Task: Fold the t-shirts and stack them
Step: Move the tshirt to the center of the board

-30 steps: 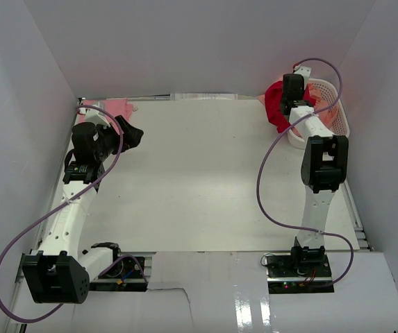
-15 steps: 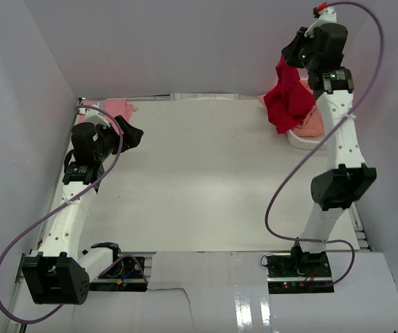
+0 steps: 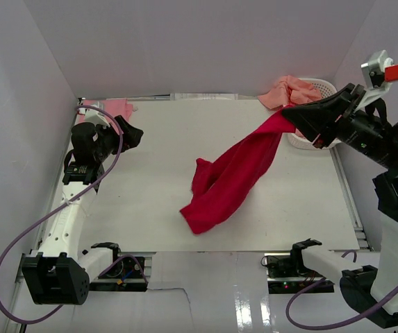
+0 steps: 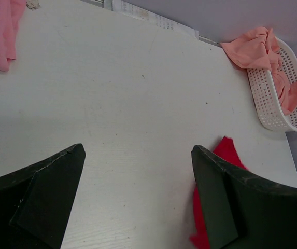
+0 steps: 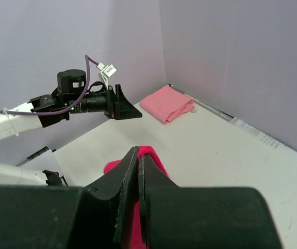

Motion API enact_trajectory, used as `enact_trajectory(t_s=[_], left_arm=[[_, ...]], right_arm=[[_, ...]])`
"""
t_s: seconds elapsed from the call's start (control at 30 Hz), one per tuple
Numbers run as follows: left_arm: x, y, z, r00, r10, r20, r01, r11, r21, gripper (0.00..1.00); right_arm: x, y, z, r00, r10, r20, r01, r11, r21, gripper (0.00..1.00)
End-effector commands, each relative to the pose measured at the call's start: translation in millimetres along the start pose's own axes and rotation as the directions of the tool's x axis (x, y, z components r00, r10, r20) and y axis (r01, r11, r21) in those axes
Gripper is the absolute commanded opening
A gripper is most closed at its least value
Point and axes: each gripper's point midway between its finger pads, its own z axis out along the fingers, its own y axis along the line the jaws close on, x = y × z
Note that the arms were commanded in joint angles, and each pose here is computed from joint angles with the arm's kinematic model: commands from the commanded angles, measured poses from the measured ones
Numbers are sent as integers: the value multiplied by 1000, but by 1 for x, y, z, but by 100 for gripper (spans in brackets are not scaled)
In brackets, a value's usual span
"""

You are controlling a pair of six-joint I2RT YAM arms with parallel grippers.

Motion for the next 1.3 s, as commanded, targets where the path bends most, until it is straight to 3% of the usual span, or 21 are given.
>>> enact_trajectory(t_s=[0.0,0.2,0.37,0.47,0.63,0.7,0.8,1.1,1.27], left_arm=[[-8,-1,-3,1000,8,28,-8,1000,-1,95],[-9,1,-6,999,17,41,-17,1000,-12,94],[-9,3,-7,999,21,43,-20,1000,-23,94],[-9,3,-4,999,19,40,-18,1000,-23,94],[-7,3,-3,999,15,30,-15,1000,-19,94],[-8,2,-5,999,16,34,-16,1000,-17,94],[-8,1,-6,999,14,35,-14,1000,-11,94],[-7,-1,-5,1000,5,24,-5,1000,-1,94],[-6,-3,-3,1000,-4,15,3,1000,10,94]], right_arm=[[46,-33,14,983,114,-146,-102,991,86,8],[149,-119,61,920,260,-293,-191,951,244,8],[239,-190,88,807,435,-399,-247,863,441,8],[248,-208,115,797,479,-369,-300,843,447,8],[228,-222,154,816,456,-355,-326,870,369,8],[202,-205,165,859,397,-325,-329,912,245,8],[204,-186,165,876,374,-303,-348,927,137,8],[243,-206,158,862,371,-346,-291,920,262,8],[257,-167,143,835,364,-413,-328,932,158,8]])
